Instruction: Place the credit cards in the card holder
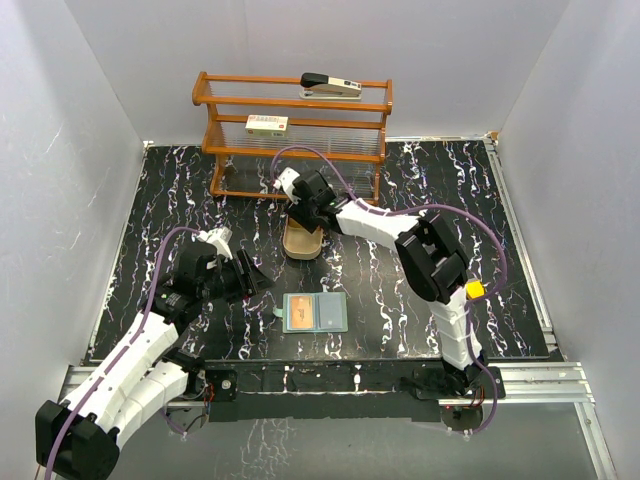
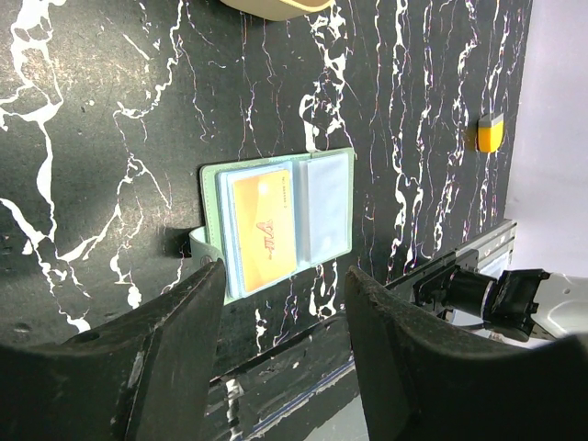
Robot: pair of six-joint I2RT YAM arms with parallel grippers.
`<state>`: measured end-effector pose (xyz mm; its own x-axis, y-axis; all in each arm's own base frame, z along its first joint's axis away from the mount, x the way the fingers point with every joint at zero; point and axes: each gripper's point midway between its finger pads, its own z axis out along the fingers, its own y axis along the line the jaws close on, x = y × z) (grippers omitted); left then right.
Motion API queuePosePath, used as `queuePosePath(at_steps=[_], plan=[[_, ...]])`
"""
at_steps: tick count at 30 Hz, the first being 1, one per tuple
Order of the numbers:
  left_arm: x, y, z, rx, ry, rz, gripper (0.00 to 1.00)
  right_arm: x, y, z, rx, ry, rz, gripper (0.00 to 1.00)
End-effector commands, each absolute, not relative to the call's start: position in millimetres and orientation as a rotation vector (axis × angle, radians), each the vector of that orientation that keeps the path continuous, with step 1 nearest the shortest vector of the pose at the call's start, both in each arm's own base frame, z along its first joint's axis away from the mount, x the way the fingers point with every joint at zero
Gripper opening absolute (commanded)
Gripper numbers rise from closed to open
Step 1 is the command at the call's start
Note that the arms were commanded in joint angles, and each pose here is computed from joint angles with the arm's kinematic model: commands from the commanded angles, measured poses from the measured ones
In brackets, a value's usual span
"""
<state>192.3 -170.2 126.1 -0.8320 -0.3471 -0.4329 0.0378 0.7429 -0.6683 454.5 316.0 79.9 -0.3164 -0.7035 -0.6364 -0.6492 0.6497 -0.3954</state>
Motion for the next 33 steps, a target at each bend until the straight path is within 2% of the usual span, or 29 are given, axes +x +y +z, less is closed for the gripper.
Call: queuePosePath(at_steps=[1,9,29,33], plan=[[190,-171,132,-0.2,2.381,-0.947,0.53,473,322,104,-1.014,1.972,-0.132,0.55],[189,-171,128,-0.209,2.384,-0.949,0.54,475,321,120,-0.982,1.937,-0.141,0.34],[189,-173,129,-0.223,2.374,-0.973,0.54,472,314,145,-0.975,1.912,-0.155,0.16],[190,-174,129,-0.221,2.378,-0.974,0.54,468,316,151,-0.978,1.905,-0.132,0.07]])
